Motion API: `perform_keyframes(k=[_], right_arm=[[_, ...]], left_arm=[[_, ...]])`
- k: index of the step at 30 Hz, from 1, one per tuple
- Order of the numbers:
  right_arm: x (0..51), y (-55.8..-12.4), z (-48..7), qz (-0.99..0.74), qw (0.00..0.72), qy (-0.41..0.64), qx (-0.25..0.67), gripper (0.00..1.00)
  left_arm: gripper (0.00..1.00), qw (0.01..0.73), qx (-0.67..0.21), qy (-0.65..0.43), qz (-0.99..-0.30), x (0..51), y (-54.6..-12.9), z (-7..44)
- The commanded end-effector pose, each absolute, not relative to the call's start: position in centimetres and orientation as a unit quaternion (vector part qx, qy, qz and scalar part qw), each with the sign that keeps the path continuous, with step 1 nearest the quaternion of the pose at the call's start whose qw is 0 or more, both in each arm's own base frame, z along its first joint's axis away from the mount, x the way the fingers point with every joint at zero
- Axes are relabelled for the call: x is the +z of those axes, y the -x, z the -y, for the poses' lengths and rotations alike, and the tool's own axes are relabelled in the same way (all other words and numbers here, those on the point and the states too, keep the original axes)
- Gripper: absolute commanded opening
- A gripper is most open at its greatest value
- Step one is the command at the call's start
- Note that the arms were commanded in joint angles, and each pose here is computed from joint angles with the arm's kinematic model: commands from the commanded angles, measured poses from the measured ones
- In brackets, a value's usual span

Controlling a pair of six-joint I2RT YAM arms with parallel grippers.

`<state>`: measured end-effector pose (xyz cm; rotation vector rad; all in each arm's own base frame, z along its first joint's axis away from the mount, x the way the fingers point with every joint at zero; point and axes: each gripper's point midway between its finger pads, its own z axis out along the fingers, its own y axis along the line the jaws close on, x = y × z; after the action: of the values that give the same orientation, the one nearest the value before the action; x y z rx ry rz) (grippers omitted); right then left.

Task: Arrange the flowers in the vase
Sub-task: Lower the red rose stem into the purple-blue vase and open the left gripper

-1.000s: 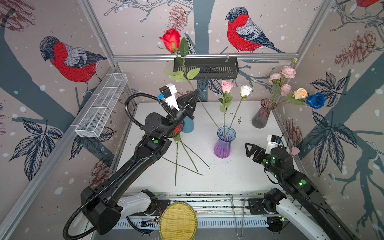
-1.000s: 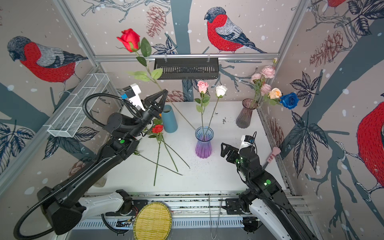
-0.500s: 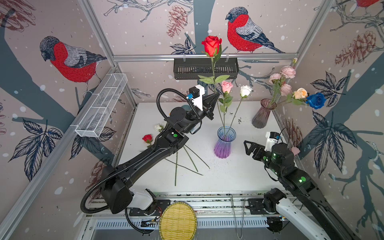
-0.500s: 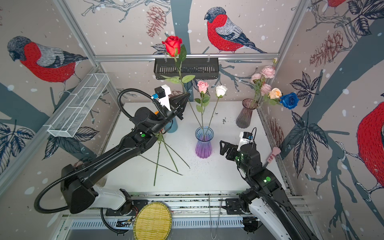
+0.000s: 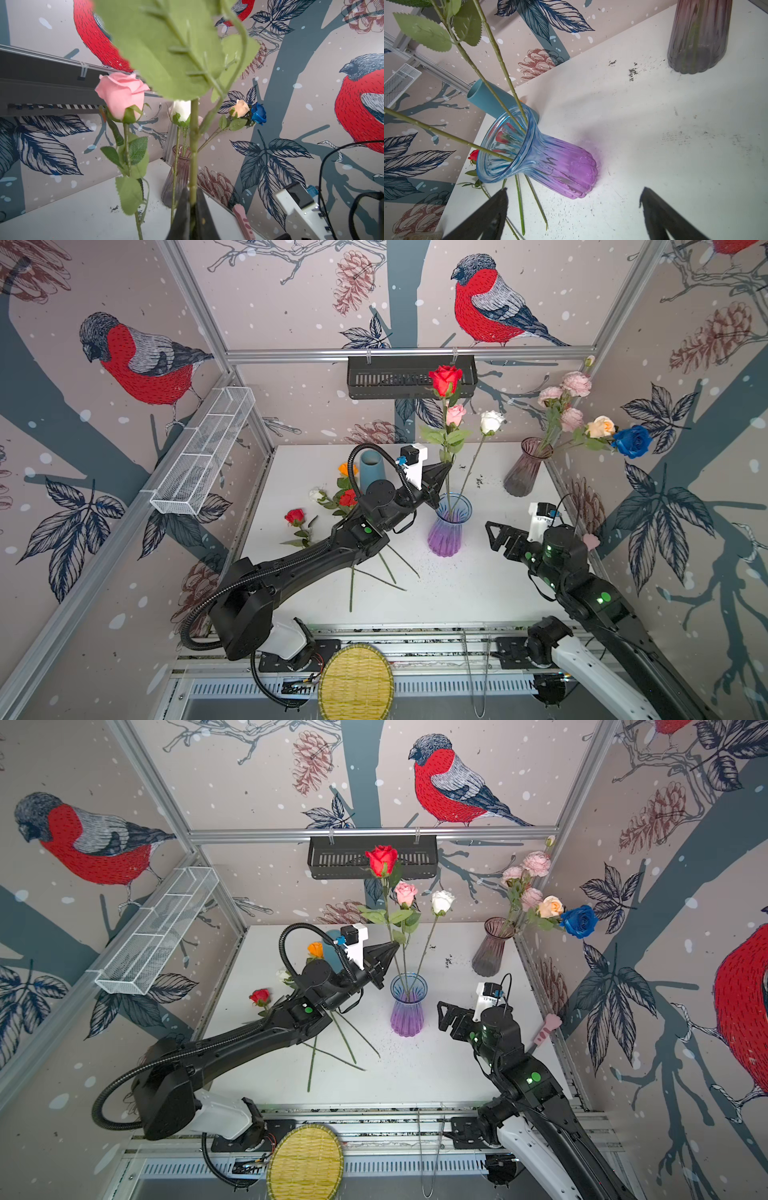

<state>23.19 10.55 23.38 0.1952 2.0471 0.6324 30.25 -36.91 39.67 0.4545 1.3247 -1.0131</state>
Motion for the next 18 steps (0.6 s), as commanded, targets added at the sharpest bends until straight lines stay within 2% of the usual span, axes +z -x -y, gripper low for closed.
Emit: perform_keyframes(k=[1, 2, 3, 7, 12, 18], right_arm=[[24.0, -23.3, -10.7, -0.830, 0.486, -0.071, 0.265, 0.99], [24.0, -23.3, -10.7, -0.830, 0.486, -0.072, 0.264, 0.99], [24.0, -23.2, -10.7, -0.830, 0.486, -0.072, 0.265, 0.99], [23.9, -23.0, -10.6, -0.830, 0.486, -0.072, 0.266, 0.99], [24.0, -23.1, -11.0, -0.830, 0.484, -0.060, 0.269, 0.99], [25.8, -23.8, -12.0, -0.832, 0.496, -0.001, 0.248, 1.00]], left_arm=[[0.56, 0.652, -0.458, -0.177, -0.578, 40.7, -30.4, 36.5], [0.80, 0.647, -0.449, -0.173, -0.591, 40.3, -30.6, 36.3], [0.97, 0.644, -0.436, -0.166, -0.606, 39.8, -30.9, 35.9], [0.98, 0.632, -0.391, -0.135, -0.655, 36.8, -30.8, 33.0], [0.98, 0.611, -0.369, -0.090, -0.695, 32.4, -28.2, 27.8], [0.98, 0.605, -0.327, -0.071, -0.722, 31.0, -25.0, 22.2]])
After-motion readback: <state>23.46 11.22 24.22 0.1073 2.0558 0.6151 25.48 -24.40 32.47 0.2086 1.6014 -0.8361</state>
